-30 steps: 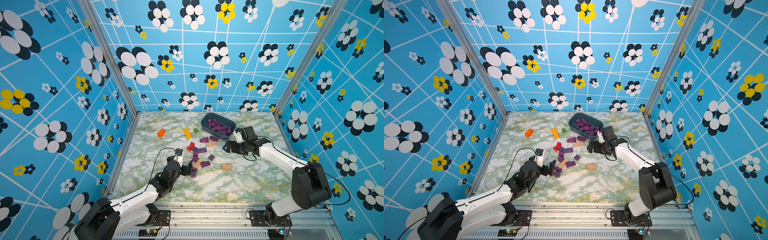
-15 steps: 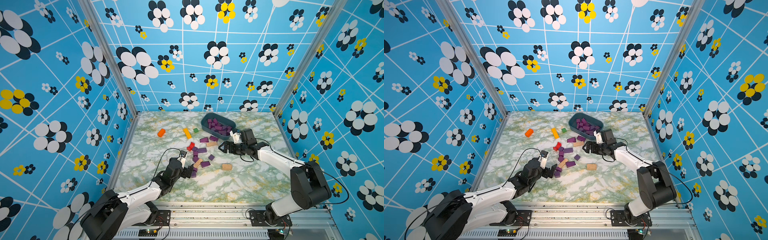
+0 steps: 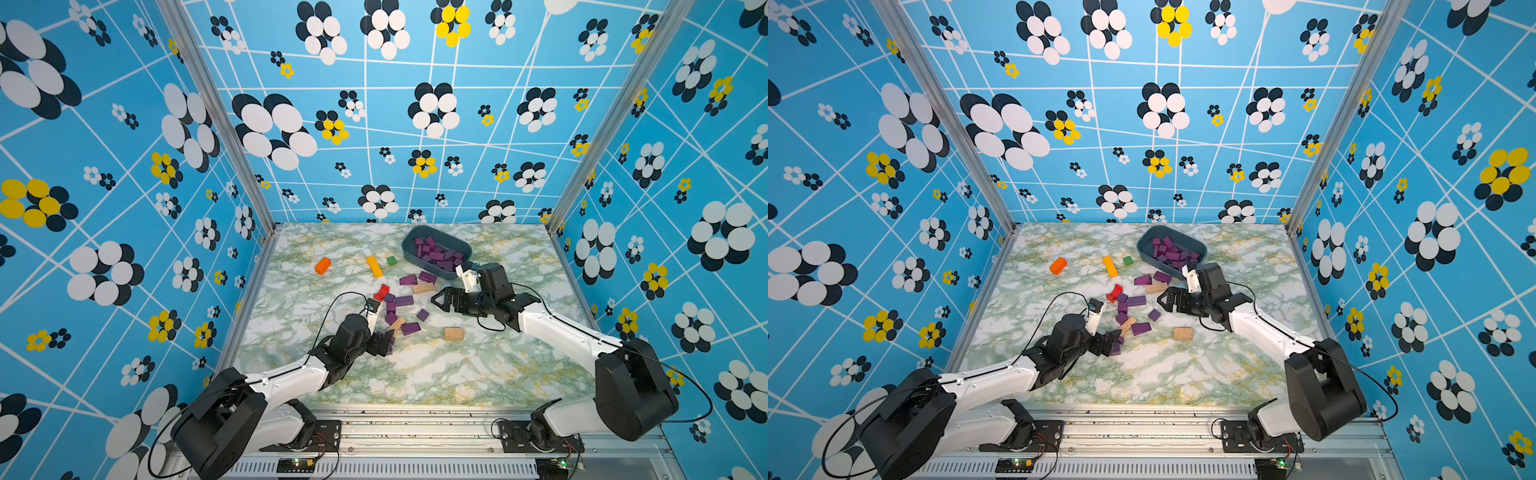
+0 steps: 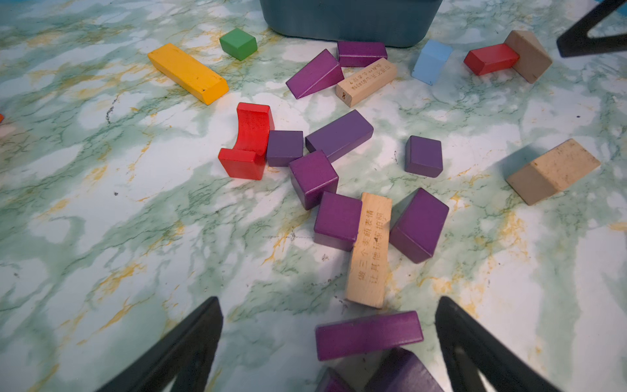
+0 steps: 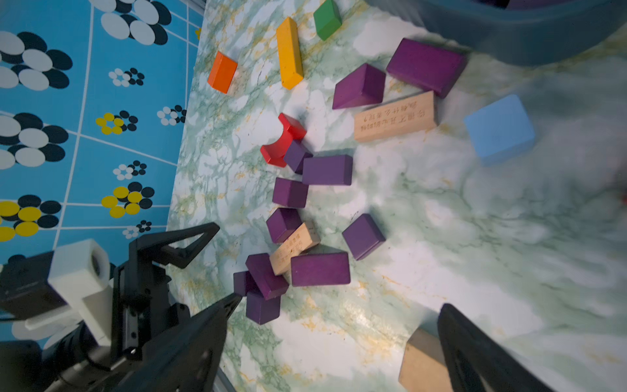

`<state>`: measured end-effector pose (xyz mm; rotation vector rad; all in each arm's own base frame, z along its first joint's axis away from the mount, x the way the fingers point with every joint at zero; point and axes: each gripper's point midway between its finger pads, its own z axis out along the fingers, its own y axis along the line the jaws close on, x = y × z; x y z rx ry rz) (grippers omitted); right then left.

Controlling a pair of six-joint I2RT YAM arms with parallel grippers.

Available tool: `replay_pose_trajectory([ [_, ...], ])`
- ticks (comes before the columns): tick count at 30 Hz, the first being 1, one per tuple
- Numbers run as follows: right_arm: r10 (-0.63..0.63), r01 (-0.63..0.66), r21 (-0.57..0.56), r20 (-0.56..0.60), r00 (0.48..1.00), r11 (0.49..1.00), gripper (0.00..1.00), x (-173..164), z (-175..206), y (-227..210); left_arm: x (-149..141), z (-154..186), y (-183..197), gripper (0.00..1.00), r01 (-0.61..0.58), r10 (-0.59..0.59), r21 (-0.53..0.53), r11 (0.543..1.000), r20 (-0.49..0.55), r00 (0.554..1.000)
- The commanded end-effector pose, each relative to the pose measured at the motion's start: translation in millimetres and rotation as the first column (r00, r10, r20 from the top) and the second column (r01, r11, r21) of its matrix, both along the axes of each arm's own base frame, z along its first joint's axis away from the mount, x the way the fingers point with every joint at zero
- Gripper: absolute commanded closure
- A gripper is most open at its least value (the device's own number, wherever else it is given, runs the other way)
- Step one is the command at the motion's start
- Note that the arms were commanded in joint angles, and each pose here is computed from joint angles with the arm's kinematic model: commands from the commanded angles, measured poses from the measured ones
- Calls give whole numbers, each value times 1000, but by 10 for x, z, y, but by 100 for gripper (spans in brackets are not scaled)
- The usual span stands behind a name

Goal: Pick purple bricks into the storage bin
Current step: Pick up the building block from the center of the board.

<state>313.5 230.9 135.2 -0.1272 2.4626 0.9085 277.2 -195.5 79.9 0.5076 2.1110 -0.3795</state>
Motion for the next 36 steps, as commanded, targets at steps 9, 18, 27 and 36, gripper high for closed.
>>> replay_pose_trajectory([
  [9,28,-6,-105,216,976,995,1,-157,108,-174,-7,-69,-71,0,-2,-1,-20,1000,-111,994],
  [18,48,-30,-60,316,948,998,1,-215,155,-166,-17,-258,-143,7,18,-16,7,1000,-199,980],
  [27,70,-39,-84,407,911,996,1,-202,77,-197,-103,-350,-212,11,55,-61,-34,998,-220,974],
  [36,98,-80,-58,418,903,995,1,-295,-174,-164,-139,-442,-162,20,51,-41,38,998,-247,968],
])
